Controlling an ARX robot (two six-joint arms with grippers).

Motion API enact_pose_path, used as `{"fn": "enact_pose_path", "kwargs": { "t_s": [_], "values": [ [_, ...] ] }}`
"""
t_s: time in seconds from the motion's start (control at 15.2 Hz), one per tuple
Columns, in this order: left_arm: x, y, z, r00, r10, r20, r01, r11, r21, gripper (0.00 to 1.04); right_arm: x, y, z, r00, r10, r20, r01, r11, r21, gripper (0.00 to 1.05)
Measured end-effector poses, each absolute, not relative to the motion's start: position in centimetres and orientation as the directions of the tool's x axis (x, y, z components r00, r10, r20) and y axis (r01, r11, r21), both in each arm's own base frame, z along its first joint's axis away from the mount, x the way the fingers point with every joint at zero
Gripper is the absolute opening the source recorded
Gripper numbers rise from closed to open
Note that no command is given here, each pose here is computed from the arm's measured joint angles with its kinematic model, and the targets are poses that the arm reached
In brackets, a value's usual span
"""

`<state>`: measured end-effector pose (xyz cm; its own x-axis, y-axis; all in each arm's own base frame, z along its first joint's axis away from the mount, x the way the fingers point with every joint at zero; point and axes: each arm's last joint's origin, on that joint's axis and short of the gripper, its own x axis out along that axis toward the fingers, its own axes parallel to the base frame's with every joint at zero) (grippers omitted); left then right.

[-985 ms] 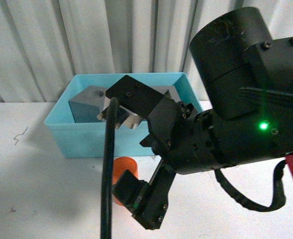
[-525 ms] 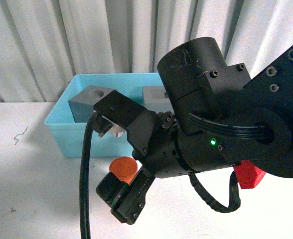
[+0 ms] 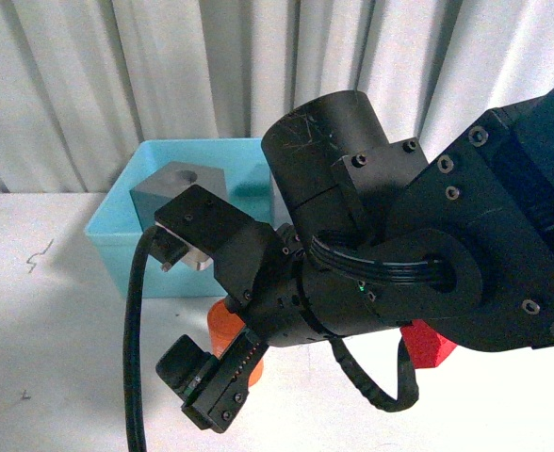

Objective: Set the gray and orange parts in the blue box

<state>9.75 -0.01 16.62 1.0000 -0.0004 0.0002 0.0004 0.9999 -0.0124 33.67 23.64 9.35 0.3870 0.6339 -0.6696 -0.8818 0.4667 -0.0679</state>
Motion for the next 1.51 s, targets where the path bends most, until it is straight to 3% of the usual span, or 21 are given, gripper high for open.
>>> {"fn": "enact_pose_path", "kwargs": {
  "t_s": [0.13,0.39,0.66,0.79,0.85,0.98,1.12,1.25,1.38,1.51],
  "values": [
    [9.8,0.0,16.6,1.000,0.000,0.000,0.000,1.000,-0.012,0.98,33.7,23.6,9.3,0.393,0.625,-0.675,-0.876,0.477,-0.068,0.91],
    [9.7,0.0,16.6,1.000,0.000,0.000,0.000,1.000,-0.012,0.98,33.9,23.0,9.2,0.398,0.611,-0.684,-0.868,0.493,-0.065,0.50],
    [9.7,0.0,16.6,1.000,0.000,0.000,0.000,1.000,-0.012,0.98,33.8,20.5,12.5,0.435,0.657,-0.615,-0.848,0.529,-0.035,0.48],
    [9.8,0.0,16.6,1.000,0.000,-0.001,0.000,1.000,-0.012,0.98,34.1,17.4,20.3,0.532,0.725,-0.438,-0.820,0.570,-0.052,0.48],
    [9.8,0.0,16.6,1.000,0.000,-0.001,0.000,1.000,-0.012,0.98,35.3,15.5,25.2,0.613,0.721,-0.323,-0.779,0.621,-0.091,0.48],
    [9.8,0.0,16.6,1.000,0.000,0.000,0.000,1.000,-0.012,0.98,38.6,13.6,29.9,0.706,0.679,-0.201,-0.704,0.702,-0.103,0.48],
    [9.8,0.0,16.6,1.000,0.000,-0.001,0.000,1.000,-0.012,0.98,41.7,13.9,29.2,0.721,0.646,-0.252,-0.674,0.738,-0.035,0.48],
    [9.7,0.0,16.6,1.000,0.000,0.000,0.000,1.000,-0.012,0.98,44.2,17.7,25.4,0.679,0.633,-0.372,-0.669,0.742,0.042,0.48],
    [9.7,0.0,16.6,1.000,-0.001,0.000,0.001,1.000,-0.012,0.98,44.3,21.8,24.0,0.651,0.637,-0.414,-0.679,0.732,0.059,0.48],
    [9.7,0.0,16.6,1.000,0.000,0.000,0.000,1.000,-0.012,0.98,44.9,23.0,22.2,0.666,0.587,-0.461,-0.633,0.771,0.068,0.48]
  ]
}}
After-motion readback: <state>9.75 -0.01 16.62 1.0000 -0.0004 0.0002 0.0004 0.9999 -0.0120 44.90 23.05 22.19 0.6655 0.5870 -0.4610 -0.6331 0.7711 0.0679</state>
